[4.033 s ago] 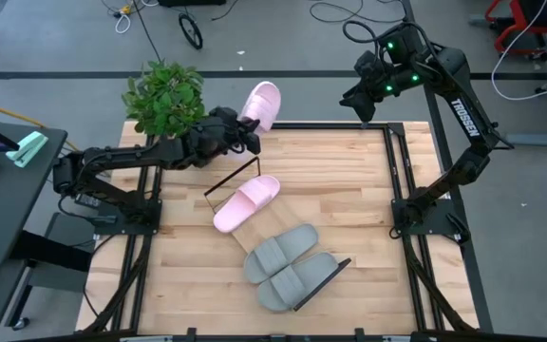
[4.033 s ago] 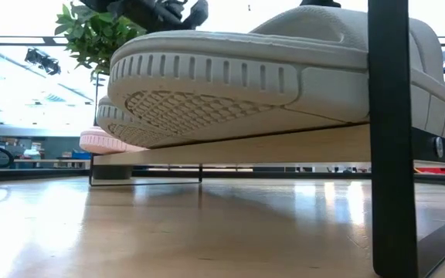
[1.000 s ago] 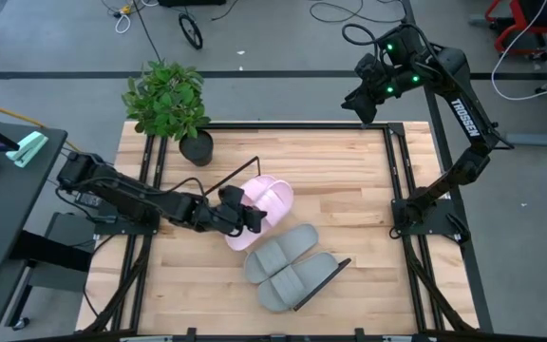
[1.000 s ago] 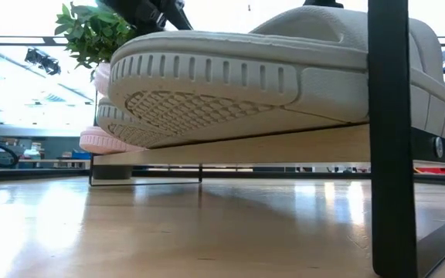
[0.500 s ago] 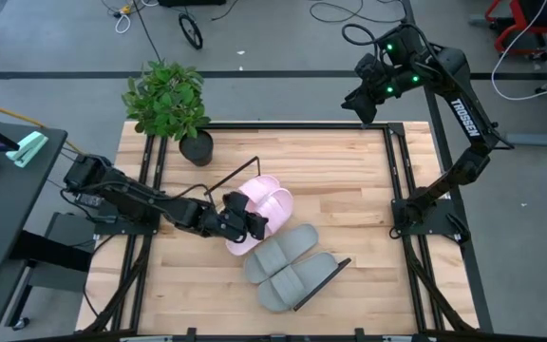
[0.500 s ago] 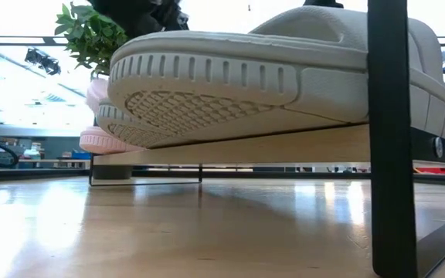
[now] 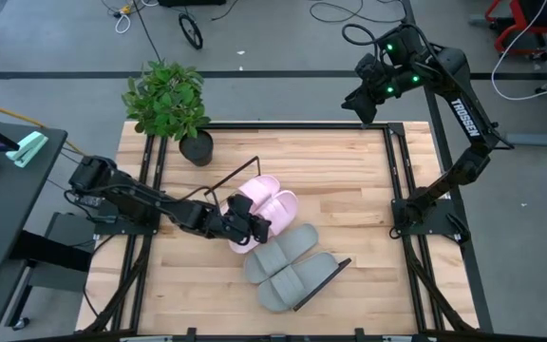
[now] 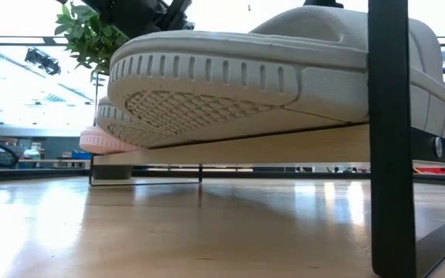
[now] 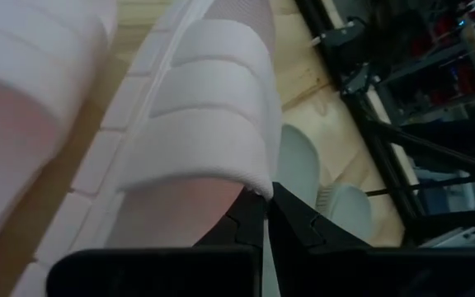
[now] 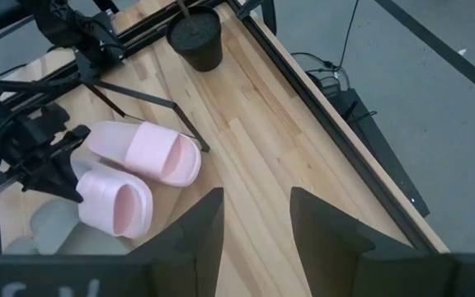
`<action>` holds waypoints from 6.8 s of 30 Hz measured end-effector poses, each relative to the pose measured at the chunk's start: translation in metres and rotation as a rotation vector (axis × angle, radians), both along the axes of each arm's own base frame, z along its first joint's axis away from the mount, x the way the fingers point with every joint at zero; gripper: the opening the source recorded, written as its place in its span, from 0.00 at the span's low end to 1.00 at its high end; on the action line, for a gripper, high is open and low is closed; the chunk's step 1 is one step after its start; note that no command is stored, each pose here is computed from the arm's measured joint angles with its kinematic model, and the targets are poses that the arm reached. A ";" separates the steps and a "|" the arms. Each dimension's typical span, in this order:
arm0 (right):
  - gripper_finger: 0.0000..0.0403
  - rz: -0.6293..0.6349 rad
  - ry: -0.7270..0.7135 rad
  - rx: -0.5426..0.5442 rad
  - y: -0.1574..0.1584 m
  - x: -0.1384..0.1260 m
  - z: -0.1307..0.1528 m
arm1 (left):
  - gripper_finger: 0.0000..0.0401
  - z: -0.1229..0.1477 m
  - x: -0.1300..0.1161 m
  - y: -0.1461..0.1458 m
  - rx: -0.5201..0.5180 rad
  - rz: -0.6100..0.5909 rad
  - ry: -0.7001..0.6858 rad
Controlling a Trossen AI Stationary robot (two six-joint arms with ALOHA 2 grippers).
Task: Pick and place slides into the shelf
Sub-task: Put the pink slide on the shelf
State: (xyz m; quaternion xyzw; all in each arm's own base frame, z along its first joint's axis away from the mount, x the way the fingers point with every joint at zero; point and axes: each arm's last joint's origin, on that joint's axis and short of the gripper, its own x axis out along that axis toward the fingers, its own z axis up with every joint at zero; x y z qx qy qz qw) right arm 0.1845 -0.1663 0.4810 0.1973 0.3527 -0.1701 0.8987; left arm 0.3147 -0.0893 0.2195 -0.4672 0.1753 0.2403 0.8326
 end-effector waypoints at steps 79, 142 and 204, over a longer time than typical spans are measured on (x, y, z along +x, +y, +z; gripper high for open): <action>0.36 0.000 0.005 0.006 0.000 0.000 -0.001 | 0.02 -0.009 -0.004 0.002 0.375 -0.253 0.224; 0.49 0.040 0.048 0.085 0.001 0.001 -0.013 | 0.50 0.012 0.012 -0.003 0.519 -0.408 0.295; 0.52 0.381 -0.120 0.472 0.062 0.104 -0.305 | 0.30 0.125 -0.042 0.051 0.787 -0.131 -0.005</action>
